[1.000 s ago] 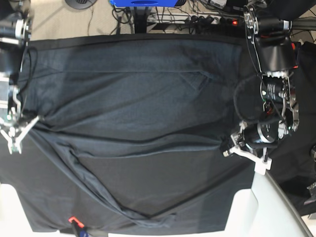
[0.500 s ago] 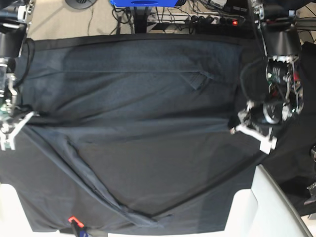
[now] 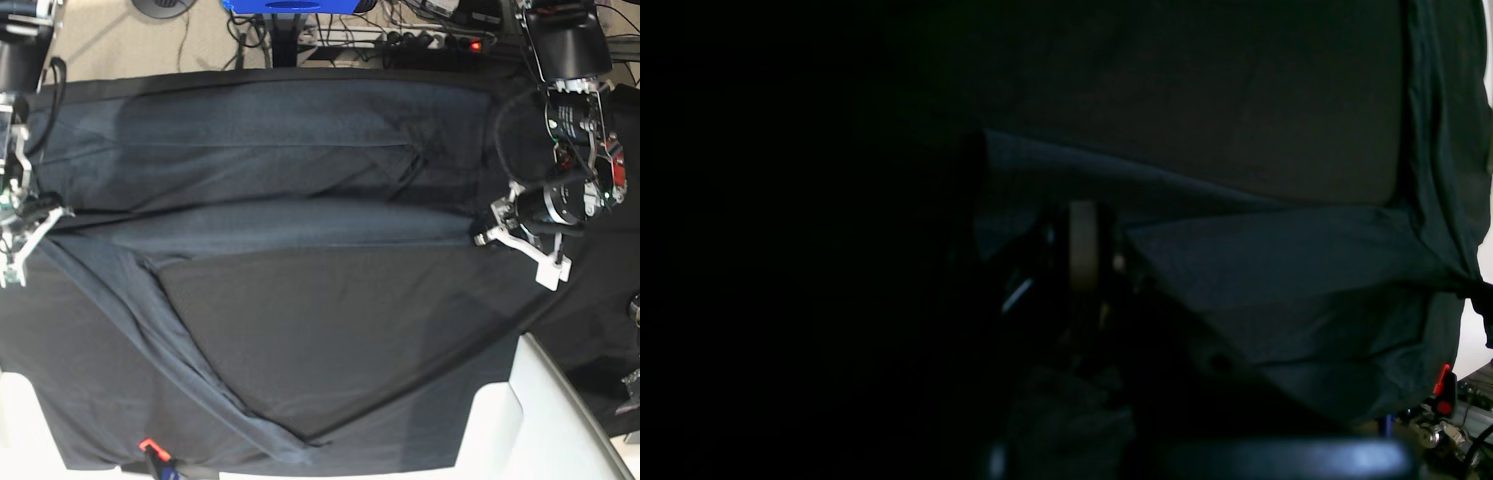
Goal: Fold the T-shirt properly
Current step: 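Lay the folded layer down flat while holding it with both grippers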
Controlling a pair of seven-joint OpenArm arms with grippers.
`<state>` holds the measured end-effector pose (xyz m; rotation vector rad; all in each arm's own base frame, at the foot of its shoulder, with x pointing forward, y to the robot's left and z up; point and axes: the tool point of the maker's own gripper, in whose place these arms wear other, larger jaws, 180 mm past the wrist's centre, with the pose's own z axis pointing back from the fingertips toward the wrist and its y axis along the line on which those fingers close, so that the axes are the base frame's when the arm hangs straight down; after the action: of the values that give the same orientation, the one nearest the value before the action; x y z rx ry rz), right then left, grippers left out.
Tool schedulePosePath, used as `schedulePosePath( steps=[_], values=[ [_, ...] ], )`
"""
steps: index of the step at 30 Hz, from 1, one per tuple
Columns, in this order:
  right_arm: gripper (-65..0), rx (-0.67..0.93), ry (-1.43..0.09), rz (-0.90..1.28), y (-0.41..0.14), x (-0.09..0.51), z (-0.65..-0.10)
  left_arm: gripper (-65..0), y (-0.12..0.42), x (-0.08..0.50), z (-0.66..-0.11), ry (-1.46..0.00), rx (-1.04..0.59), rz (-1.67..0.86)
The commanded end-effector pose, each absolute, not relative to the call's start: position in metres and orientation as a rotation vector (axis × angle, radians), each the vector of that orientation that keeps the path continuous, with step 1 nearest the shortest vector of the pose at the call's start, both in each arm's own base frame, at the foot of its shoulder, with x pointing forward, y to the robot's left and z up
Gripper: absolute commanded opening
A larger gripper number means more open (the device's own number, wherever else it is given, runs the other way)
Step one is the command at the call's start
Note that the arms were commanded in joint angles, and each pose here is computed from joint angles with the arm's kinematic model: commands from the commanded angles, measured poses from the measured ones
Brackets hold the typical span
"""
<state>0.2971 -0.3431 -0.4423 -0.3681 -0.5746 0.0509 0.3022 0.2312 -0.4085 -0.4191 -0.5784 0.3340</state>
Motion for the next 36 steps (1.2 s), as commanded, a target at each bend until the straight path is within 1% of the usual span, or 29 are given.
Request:
schedulePosePath(
  steps=[1,3,11,14,16,20,25,27,29,31,33,36],
  values=[
    [-64.5,-0.402,-0.625,0.045,-0.353,0.31,-0.424,-65.0,0.238,0.311,-0.395,-0.625,-0.412,0.323],
    [-64.5,-0.403,-0.597,0.04,-0.354,0.306,-0.426,-65.0,0.239,0.305,-0.399,-0.614,-0.408,0.326],
    [-64.4,-0.403,-0.571,0.042,-0.354,0.297,-0.432,-65.0,0.241,0.299,-0.399,-0.61,-0.396,0.314],
    [-64.1,-0.403,-0.565,0.042,-0.354,0.295,-0.433,-65.0,0.237,0.29,-0.406,-0.585,-0.396,0.312],
    [-61.7,-0.402,-0.56,0.04,-0.354,0.292,-0.435,-65.0,0.235,0.287,-0.409,-0.575,-0.4,0.313],
    [-52.7,-0.404,-0.562,0.035,-0.354,0.293,-0.435,-65.0,0.234,0.283,-0.412,-0.568,-0.399,0.316],
    [-51.6,-0.412,-0.569,-0.008,-0.365,0.289,-0.431,-65.0,0.237,0.278,-0.415,-0.555,-0.387,0.317],
    [-51.6,-0.419,-0.593,-0.003,-0.365,0.293,-0.423,-65.0,0.237,0.278,-0.416,-0.554,-0.388,0.316],
    [-51.6,-0.427,-0.624,0.023,-0.361,0.296,-0.412,-65.0,0.236,0.277,-0.416,-0.553,-0.39,0.316],
    [-51.6,-0.408,-0.664,0.095,-0.348,0.302,-0.398,-65.0,0.235,0.277,-0.416,-0.553,-0.393,0.317],
    [-51.6,-0.343,-0.692,0.179,-0.322,0.31,-0.394,-65.0,0.231,0.278,-0.417,-0.553,-0.402,0.32],
    [-51.6,-0.295,-0.716,0.211,-0.31,0.33,-0.389,-65.0,0.228,0.278,-0.418,-0.551,-0.407,0.323]
  ],
)
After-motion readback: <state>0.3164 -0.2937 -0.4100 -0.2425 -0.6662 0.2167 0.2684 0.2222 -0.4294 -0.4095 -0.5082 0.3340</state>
